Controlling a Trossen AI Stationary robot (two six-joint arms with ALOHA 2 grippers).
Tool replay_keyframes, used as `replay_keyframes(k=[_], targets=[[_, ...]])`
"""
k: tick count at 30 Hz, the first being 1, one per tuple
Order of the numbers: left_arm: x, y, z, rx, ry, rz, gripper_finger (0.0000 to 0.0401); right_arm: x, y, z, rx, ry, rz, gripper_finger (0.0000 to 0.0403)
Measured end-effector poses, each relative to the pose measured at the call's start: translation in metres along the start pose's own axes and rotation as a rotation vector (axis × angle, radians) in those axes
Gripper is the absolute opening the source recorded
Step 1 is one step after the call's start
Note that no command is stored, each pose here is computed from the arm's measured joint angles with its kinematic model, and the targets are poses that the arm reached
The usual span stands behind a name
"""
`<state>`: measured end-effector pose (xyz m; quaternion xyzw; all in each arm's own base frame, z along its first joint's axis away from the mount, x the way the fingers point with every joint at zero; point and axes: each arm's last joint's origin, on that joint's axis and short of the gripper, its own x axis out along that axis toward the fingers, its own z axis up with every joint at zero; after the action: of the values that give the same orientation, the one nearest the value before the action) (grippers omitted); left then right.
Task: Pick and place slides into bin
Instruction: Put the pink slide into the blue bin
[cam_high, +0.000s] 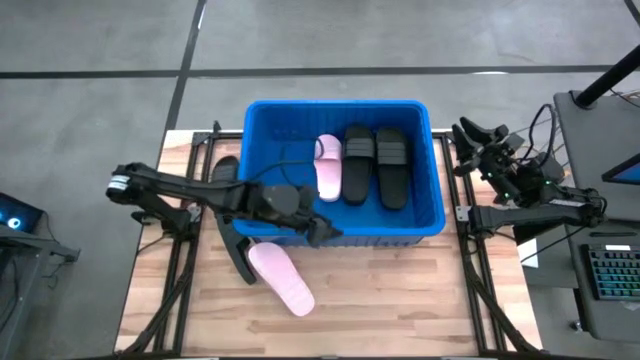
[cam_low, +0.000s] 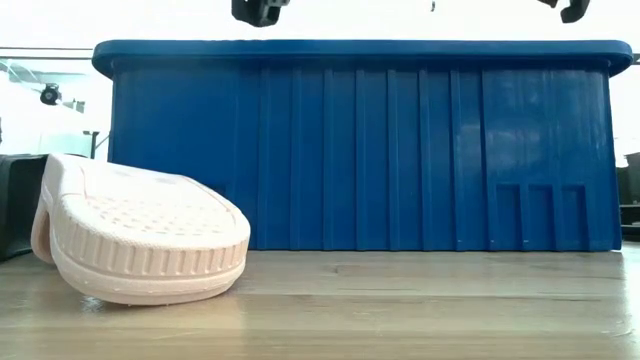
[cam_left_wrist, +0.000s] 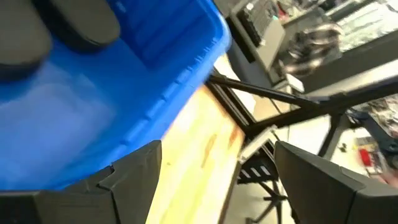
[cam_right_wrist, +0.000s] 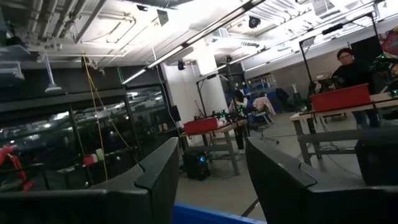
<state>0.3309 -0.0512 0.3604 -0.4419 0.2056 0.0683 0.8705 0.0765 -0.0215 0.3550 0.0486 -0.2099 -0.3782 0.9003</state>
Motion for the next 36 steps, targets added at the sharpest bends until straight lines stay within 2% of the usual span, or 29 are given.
replay_keyframes(k=[5, 16, 20, 26, 36], targets=[[-0.002, -0.011, -0.015, -0.011, 0.056, -0.051, 0.0295, 0.0, 0.0, 0.0, -0.003, 0.002, 0.0, 0.0176], [-0.02, -0.037, -0.061, -0.016, 0.292, -0.155, 0.0295, 0.0, 0.0, 0.0, -0.004, 0.001, 0.0, 0.0176], [-0.025, -0.044, -0.078, -0.065, 0.37, -0.178, 0.0295, 0.0, 0.0, 0.0, -0.004, 0.001, 0.0, 0.0176], [-0.033, -0.045, -0.102, -0.135, 0.465, -0.089, 0.0295, 0.0, 0.0, 0.0, -0.004, 0.001, 0.0, 0.0176], [-0.034, -0.03, -0.128, -0.319, 0.533, 0.082, 0.0295, 0.0, 0.0, 0.0, -0.004, 0.001, 0.0, 0.0176]])
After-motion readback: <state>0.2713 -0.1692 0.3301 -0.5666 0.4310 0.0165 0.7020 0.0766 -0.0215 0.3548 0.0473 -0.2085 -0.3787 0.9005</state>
